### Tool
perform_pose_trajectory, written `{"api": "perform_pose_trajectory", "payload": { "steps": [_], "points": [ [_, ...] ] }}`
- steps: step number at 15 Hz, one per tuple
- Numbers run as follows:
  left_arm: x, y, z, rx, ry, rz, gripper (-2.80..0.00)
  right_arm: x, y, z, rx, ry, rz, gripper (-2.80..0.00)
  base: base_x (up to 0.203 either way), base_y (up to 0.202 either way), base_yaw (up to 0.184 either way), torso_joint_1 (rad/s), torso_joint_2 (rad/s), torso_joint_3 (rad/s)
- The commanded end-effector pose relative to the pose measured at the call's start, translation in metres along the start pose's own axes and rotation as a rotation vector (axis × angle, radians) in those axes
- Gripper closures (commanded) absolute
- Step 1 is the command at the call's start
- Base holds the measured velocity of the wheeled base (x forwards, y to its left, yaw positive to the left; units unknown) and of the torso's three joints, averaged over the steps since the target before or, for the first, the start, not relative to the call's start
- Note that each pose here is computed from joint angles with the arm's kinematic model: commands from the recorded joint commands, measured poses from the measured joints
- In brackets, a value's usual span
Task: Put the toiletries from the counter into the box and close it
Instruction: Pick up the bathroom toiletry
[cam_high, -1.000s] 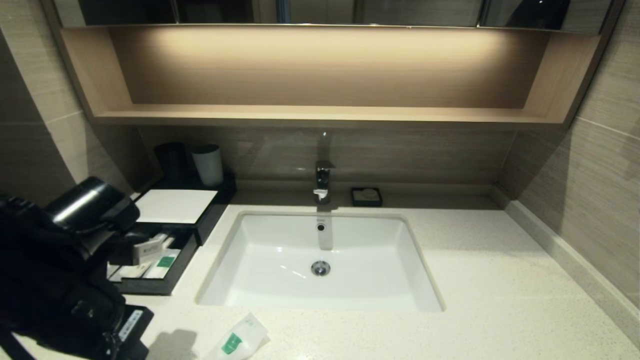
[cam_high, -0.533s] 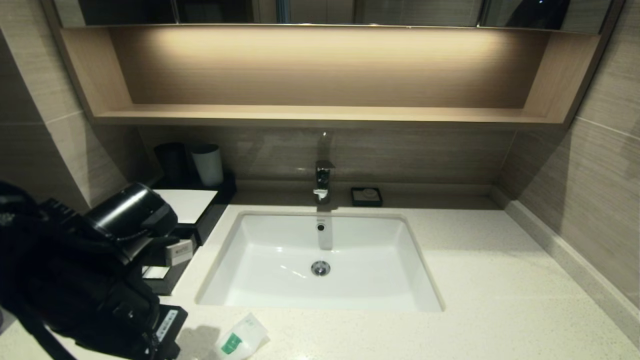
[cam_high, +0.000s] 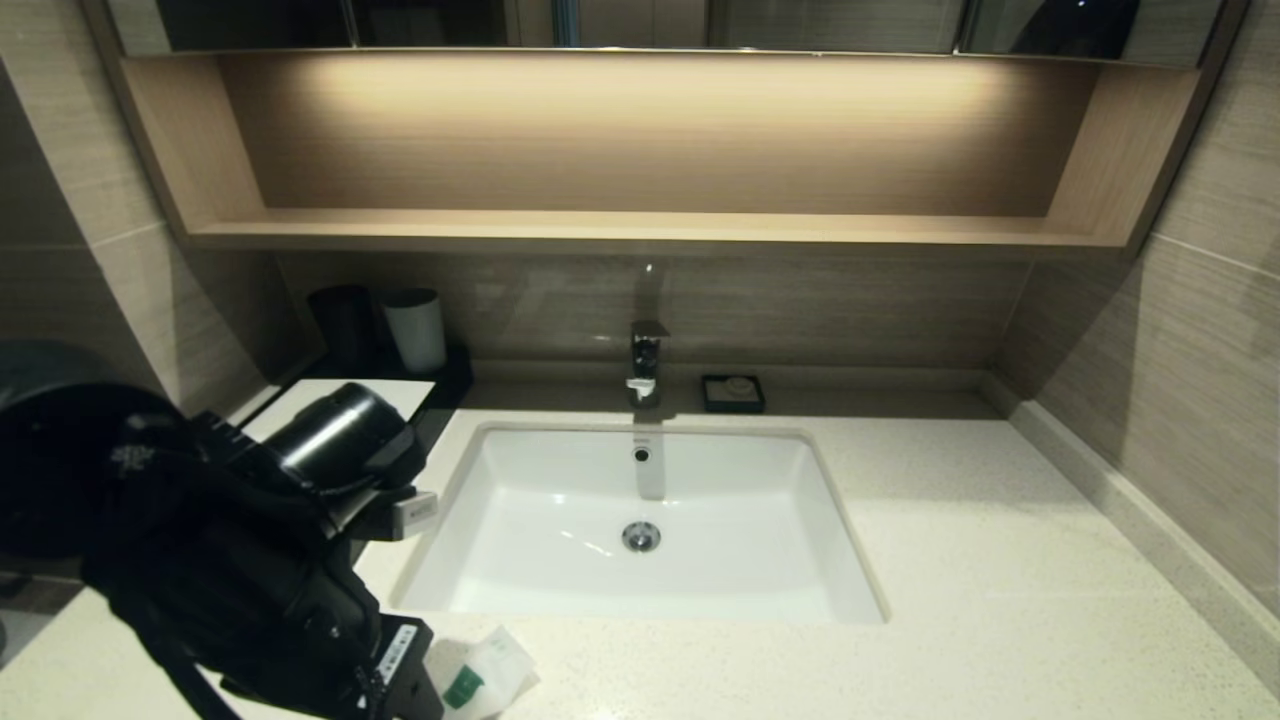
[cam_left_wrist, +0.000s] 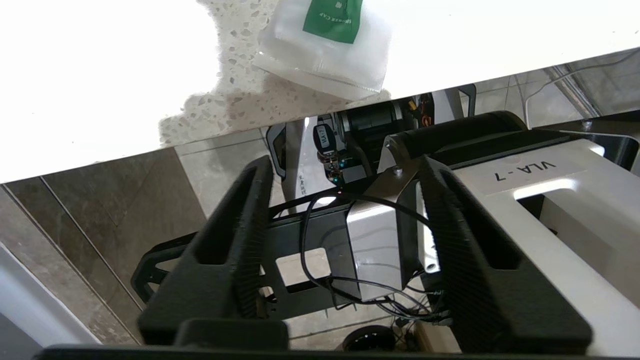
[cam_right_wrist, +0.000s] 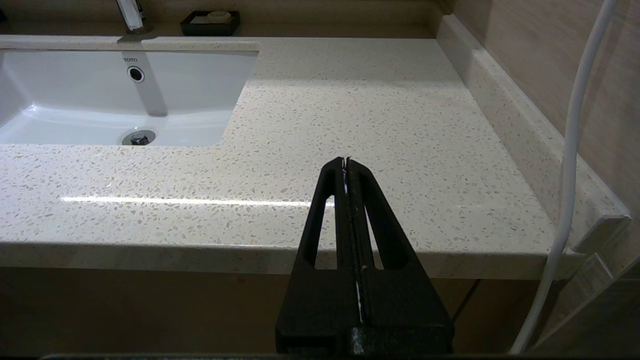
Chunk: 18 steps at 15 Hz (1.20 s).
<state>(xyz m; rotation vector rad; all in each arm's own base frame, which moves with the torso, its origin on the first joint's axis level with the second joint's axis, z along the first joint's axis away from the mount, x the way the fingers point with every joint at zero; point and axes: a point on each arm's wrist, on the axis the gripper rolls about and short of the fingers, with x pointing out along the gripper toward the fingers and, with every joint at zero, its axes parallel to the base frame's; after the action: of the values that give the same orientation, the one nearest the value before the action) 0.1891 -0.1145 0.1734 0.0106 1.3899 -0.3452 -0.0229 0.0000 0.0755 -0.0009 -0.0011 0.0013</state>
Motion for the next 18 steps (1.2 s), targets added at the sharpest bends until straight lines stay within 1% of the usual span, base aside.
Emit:
{"api": "perform_pose_trajectory", "payload": {
  "steps": [1, 3, 7, 11, 12, 16, 17, 18],
  "points": [
    [0.012, -0.003, 0.006, -0.012, 0.031, 0.007, -2.80, 0.000, 0.000, 0.000, -0.001, 0.003, 0.000, 0.00, 0.000, 0.000, 0.000, 0.000, 0.00, 0.000],
    [0.013, -0.004, 0.009, -0.007, 0.019, 0.007, -2.80, 0.000, 0.000, 0.000, -0.001, 0.003, 0.000, 0.00, 0.000, 0.000, 0.000, 0.000, 0.00, 0.000],
    [0.015, -0.006, 0.016, -0.001, 0.019, 0.002, -2.80, 0.000, 0.000, 0.000, -0.001, 0.003, 0.000, 0.00, 0.000, 0.000, 0.000, 0.000, 0.00, 0.000],
    [0.017, -0.016, 0.029, 0.012, 0.018, -0.009, -2.80, 0.000, 0.000, 0.000, -0.001, 0.002, 0.000, 0.00, 0.000, 0.000, 0.000, 0.000, 0.00, 0.000],
    [0.017, -0.018, 0.030, 0.015, 0.031, -0.004, -2.80, 0.000, 0.000, 0.000, -0.001, 0.003, 0.000, 0.00, 0.000, 0.000, 0.000, 0.000, 0.00, 0.000],
    [0.018, -0.022, 0.043, 0.025, 0.172, 0.044, -2.80, 0.000, 0.000, 0.000, -0.001, 0.003, 0.000, 0.00, 0.000, 0.000, 0.000, 0.000, 0.00, 0.000],
    [0.020, -0.023, 0.046, 0.026, 0.195, 0.051, -2.80, 0.000, 0.000, 0.000, -0.001, 0.001, 0.000, 0.00, 0.000, 0.000, 0.000, 0.000, 0.00, 0.000],
    [0.022, -0.024, 0.049, 0.025, 0.201, 0.051, -2.80, 0.000, 0.000, 0.000, -0.001, 0.003, 0.000, 0.00, 0.000, 0.000, 0.000, 0.000, 0.00, 0.000]
  ]
}}
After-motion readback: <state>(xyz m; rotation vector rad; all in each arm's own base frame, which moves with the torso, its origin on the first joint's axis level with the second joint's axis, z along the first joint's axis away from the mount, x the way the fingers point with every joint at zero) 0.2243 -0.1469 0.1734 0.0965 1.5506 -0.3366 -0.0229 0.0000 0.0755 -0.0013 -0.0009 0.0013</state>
